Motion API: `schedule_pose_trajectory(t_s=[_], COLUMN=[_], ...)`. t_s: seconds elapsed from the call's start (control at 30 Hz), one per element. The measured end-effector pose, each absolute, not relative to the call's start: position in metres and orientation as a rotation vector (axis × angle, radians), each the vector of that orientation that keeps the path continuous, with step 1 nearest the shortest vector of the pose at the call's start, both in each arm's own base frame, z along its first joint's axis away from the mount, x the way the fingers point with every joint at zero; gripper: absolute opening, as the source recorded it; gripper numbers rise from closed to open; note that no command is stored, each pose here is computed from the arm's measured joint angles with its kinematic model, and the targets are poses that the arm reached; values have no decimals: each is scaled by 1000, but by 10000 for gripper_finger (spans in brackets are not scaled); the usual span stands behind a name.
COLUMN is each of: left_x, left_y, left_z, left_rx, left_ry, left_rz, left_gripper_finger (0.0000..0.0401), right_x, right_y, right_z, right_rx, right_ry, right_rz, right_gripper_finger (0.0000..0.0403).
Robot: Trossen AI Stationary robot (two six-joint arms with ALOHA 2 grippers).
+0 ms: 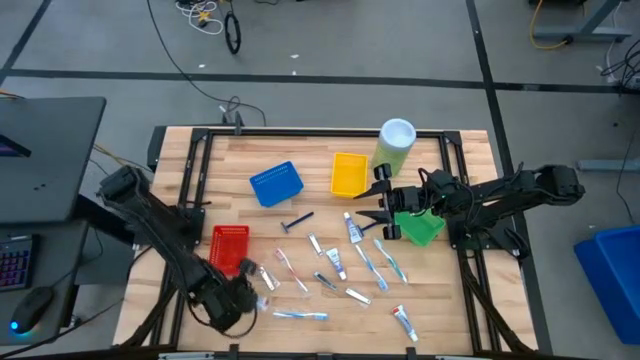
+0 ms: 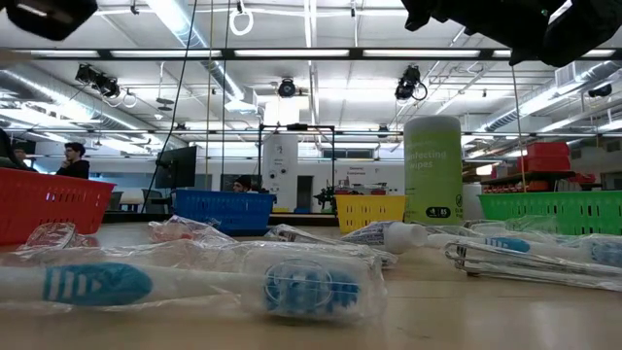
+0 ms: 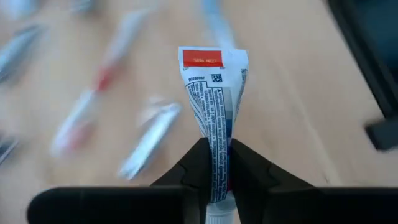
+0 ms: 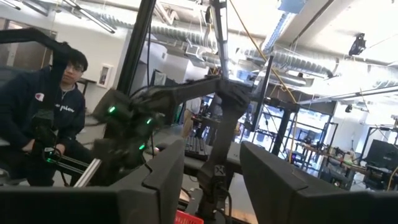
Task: Pick & Place Travel size toiletries
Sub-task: Put the white toothpaste into the red basket
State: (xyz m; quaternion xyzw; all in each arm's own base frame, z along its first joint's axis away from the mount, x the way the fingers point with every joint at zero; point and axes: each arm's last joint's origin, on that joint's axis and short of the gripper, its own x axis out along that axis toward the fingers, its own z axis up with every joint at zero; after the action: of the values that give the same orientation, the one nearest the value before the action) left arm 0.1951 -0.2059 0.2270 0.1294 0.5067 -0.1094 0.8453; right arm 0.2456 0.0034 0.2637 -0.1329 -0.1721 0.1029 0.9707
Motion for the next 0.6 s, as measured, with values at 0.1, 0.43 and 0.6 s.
schedule_pose_trajectory(t_s=[0.1, 0.43, 0.6], left_x=[187, 150, 136], left_y=[-187, -128, -118], left_z=[244, 243, 209], left_rx=[133, -340, -548], left_ry=[1083, 1092, 1134], left_rz=[-44, 578, 767], left_gripper_finger=[57, 59, 59], right_x=[245, 245, 245], right_y=[3, 3, 3], right_z=[264, 264, 264], right_rx=[-269, -269, -269], right_ry=[-351, -351, -351], right_rz=[207, 208, 207], right_gripper_finger=[172, 169, 160])
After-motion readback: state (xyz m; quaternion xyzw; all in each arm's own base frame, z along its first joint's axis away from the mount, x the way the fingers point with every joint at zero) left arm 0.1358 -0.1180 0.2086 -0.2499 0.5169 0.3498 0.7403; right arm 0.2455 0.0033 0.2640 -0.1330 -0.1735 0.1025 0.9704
